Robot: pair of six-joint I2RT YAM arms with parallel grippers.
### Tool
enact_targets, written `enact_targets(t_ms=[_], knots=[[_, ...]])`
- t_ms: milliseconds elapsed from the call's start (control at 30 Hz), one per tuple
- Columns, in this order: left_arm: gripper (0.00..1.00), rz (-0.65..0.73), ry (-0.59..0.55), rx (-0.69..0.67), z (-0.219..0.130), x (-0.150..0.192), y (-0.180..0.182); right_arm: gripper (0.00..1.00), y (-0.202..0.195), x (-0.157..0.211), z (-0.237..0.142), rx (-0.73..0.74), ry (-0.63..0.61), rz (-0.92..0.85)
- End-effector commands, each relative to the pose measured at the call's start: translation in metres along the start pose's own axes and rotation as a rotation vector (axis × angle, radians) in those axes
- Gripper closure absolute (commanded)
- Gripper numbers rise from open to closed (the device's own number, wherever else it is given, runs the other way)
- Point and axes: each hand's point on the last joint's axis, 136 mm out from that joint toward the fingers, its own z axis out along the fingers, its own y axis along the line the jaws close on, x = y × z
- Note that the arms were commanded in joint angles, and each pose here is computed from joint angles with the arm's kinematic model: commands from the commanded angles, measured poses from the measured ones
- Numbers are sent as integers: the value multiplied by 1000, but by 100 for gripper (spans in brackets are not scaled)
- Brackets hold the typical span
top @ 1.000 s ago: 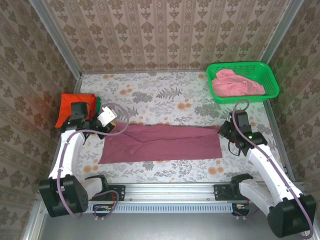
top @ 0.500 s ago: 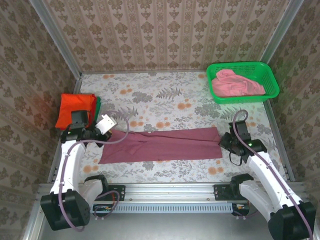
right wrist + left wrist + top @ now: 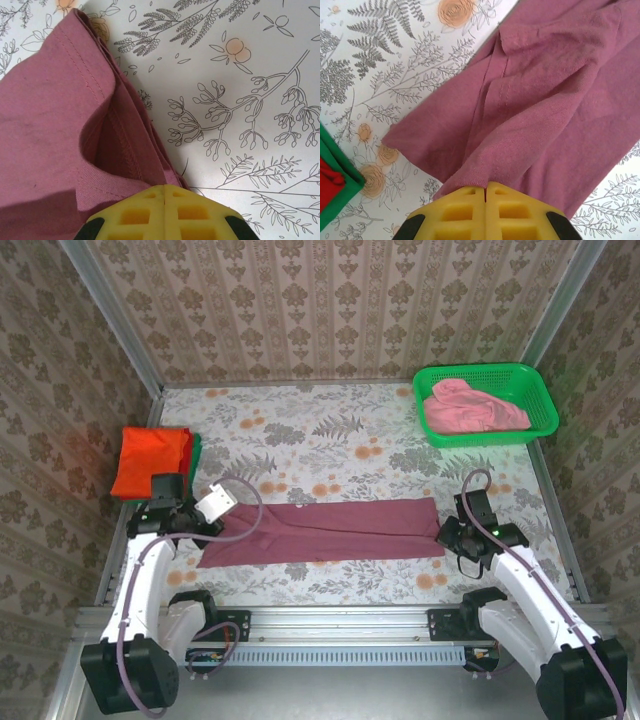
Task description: Fold and stack the t-shirts
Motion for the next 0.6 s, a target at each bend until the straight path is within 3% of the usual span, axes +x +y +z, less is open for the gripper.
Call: enact_targets(t_ms=[0, 67, 133, 233, 267, 300, 333, 567], knots=[[100, 27, 58, -13, 1, 13, -7, 100, -4, 6, 3, 8, 25, 18], [100, 41, 72, -30, 1, 17, -9, 97, -2, 5, 2, 5, 21, 19], [90, 47, 75, -66, -1, 19, -6, 75, 0, 2, -1, -5, 11, 14], [64, 13, 77, -89, -3, 19, -4, 43, 5, -4, -6, -18, -6, -1], [48, 7, 73, -92, -3, 18, -4, 38, 6, -5, -7, -20, -10, -5], [20, 5, 68, -90, -4, 17, -4, 34, 7, -7, -9, -25, -16, -9], [1, 1, 61, -84, -4, 15, -5, 31, 9, -9, -11, -30, -19, -12], [0, -131, -61, -67, -6, -21, 5, 26, 36, -18, -17, -90, -54, -94]])
